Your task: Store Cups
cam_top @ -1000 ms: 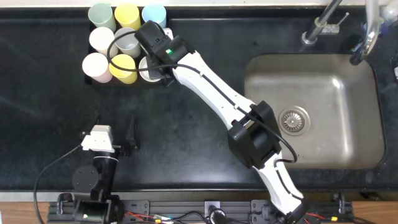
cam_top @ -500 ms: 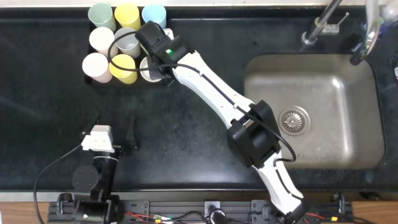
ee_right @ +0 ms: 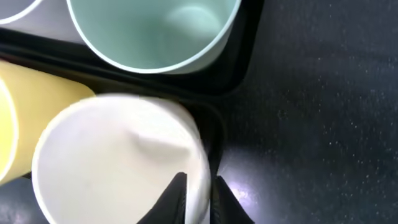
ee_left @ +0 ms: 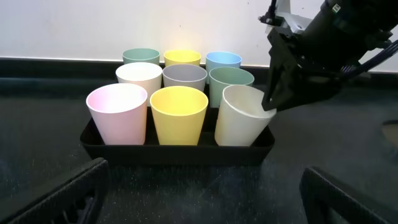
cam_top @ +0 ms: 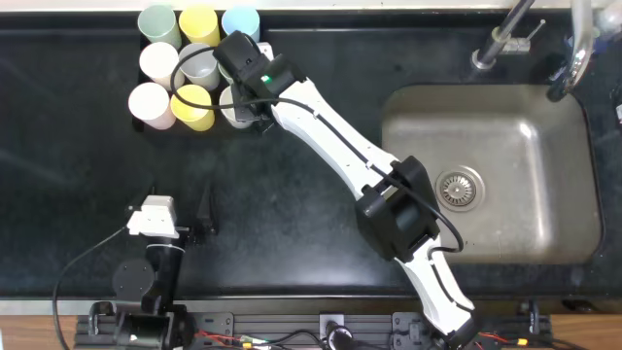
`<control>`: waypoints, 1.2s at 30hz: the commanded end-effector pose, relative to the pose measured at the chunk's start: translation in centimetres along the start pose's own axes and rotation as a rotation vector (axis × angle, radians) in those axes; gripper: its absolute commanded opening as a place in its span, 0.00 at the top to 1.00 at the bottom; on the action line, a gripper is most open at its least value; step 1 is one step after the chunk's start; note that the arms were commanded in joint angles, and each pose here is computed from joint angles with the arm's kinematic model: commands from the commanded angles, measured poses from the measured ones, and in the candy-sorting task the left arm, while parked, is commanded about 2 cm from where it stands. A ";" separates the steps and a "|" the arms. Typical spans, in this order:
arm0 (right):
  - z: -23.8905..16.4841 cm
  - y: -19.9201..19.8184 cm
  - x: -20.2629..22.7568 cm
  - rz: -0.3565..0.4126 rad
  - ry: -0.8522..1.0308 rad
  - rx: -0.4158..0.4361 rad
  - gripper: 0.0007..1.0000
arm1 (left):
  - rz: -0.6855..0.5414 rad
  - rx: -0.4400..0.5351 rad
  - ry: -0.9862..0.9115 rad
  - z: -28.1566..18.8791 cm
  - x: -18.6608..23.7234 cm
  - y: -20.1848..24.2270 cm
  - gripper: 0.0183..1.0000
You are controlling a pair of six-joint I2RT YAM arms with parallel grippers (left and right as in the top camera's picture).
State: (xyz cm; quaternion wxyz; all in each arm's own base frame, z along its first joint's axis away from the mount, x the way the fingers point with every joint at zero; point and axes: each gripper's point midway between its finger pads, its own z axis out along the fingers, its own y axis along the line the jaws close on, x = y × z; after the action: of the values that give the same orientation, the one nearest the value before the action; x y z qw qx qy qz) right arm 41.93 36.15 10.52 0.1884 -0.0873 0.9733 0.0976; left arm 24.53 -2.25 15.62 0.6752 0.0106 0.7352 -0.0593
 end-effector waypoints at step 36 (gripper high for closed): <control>-25.2 -11.4 -7.8 -0.157 -0.391 0.003 0.06 | 0.019 0.024 -0.006 -0.1 -0.1 -0.5 0.00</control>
State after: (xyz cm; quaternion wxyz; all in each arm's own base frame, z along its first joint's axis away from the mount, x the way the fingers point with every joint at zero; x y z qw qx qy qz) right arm 43.09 22.10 32.61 0.3598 -0.1128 0.9201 0.1059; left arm 24.54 -2.25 15.60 0.6750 0.0106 0.7353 -0.0593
